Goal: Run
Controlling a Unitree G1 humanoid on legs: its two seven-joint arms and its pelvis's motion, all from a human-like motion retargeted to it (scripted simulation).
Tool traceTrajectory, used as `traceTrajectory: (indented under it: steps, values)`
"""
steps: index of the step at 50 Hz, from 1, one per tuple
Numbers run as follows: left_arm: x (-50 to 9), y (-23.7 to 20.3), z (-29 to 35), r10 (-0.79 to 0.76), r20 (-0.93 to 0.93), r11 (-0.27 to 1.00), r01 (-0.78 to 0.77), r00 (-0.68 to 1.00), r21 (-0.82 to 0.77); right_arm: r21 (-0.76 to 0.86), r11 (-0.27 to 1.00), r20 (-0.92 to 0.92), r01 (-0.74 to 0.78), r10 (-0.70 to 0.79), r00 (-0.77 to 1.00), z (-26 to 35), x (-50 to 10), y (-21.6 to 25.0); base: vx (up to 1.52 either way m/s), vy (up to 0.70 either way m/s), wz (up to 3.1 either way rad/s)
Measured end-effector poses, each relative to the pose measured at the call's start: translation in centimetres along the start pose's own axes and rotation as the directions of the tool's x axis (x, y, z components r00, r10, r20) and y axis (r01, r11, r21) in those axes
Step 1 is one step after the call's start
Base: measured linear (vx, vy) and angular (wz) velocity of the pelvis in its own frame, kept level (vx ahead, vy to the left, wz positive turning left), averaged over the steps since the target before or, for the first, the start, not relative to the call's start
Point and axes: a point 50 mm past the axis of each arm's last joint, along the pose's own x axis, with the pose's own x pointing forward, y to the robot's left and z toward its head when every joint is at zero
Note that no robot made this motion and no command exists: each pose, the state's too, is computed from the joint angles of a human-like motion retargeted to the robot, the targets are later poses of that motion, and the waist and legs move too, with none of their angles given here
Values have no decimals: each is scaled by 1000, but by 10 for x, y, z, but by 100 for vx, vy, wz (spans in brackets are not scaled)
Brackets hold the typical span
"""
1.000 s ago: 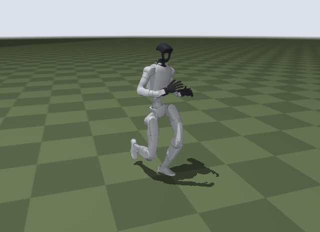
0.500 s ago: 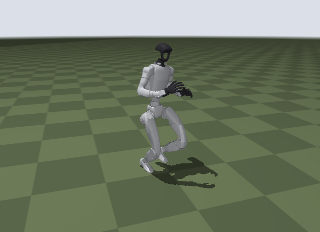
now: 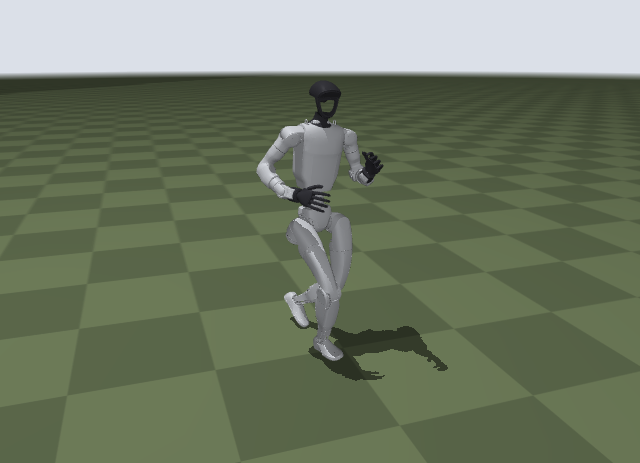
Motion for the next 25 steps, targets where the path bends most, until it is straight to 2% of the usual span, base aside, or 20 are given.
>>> traceTrajectory:
  steps: [5, 11, 16, 21, 25]
  values:
    - [-12, -13, 11, -78, 7, 994, 79, 997, -80, 19, 999, 24, 28, -28, 999, 5, 1, 3, -4, -4, -8]
    - [-46, -14, -24, -153, -251, 986, 166, 956, 30, -90, 989, 360, 120, -80, 930, 62, 66, -9, -1, -7, 9]
    - [-73, 6, -25, -146, -335, 985, 169, 931, 43, 10, 993, 611, 118, -100, 785, 122, 86, -10, 2, 3, 34]
    - [-90, 18, -20, -100, -393, 993, 115, 914, 14, 38, 999, 671, 31, -49, 740, 133, 77, 2, 0, 5, 33]
    - [-87, 18, -19, -71, -380, 995, 94, 922, 42, 13, 1000, 609, -25, 12, 793, 116, 73, 16, 0, 1, -2]
